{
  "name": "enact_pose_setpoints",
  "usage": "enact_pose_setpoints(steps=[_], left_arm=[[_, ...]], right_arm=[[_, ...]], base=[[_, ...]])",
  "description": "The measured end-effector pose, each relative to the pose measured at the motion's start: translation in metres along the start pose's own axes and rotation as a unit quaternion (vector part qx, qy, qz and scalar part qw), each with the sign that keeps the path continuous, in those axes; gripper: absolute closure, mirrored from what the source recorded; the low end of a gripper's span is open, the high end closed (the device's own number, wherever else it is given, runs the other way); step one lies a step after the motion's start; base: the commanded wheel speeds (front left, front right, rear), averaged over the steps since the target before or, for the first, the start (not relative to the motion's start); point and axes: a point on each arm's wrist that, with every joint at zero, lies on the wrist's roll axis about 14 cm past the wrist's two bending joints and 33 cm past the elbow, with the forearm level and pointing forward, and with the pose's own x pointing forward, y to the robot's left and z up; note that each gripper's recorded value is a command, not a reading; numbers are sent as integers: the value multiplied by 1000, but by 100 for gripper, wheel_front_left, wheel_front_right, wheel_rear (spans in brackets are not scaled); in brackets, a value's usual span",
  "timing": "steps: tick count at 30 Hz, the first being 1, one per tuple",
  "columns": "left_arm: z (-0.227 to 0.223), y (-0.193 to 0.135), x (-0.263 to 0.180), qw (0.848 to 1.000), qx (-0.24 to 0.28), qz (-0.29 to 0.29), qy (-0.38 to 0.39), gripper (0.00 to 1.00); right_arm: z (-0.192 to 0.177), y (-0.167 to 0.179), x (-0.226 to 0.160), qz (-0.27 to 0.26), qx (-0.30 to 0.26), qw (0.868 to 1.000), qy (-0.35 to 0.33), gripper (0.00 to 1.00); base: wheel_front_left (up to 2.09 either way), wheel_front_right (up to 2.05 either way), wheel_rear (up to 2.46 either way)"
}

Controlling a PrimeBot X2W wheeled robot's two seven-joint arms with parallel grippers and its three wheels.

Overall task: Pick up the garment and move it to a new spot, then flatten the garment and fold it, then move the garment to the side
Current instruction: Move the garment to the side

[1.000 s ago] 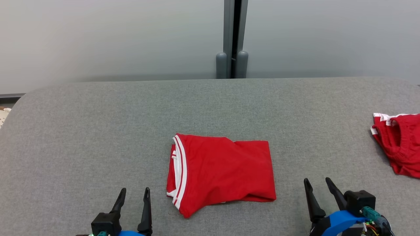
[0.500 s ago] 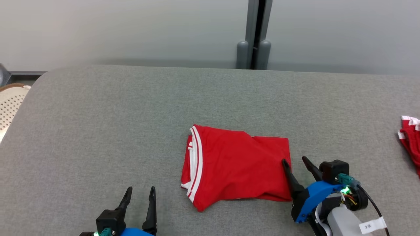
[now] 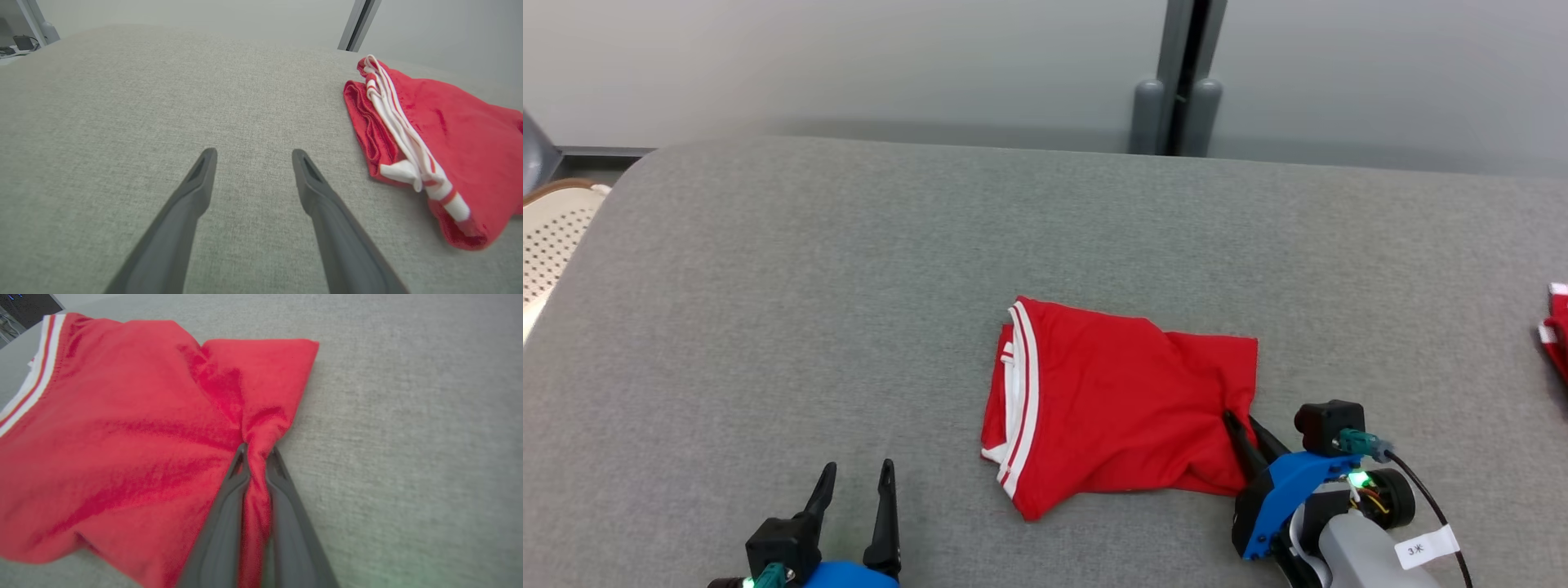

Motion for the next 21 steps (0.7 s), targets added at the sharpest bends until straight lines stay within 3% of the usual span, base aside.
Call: enact_pose_setpoints(steps=[9, 15, 21], left_arm=[[-7, -66, 32, 994, 18, -110, 20, 0], [-5, -120, 46, 981, 27, -193, 20, 0], [-4, -179, 42, 958, 42, -284, 17, 0]], right_arm=[[-9, -68, -39, -102, 49, 993, -20, 100], [-21, -108, -76, -168, 70, 983, -23, 100], [-39, -138, -120, -232, 93, 968, -27, 100]], base=[[0, 0, 0], [0, 0, 0], [0, 0, 0]])
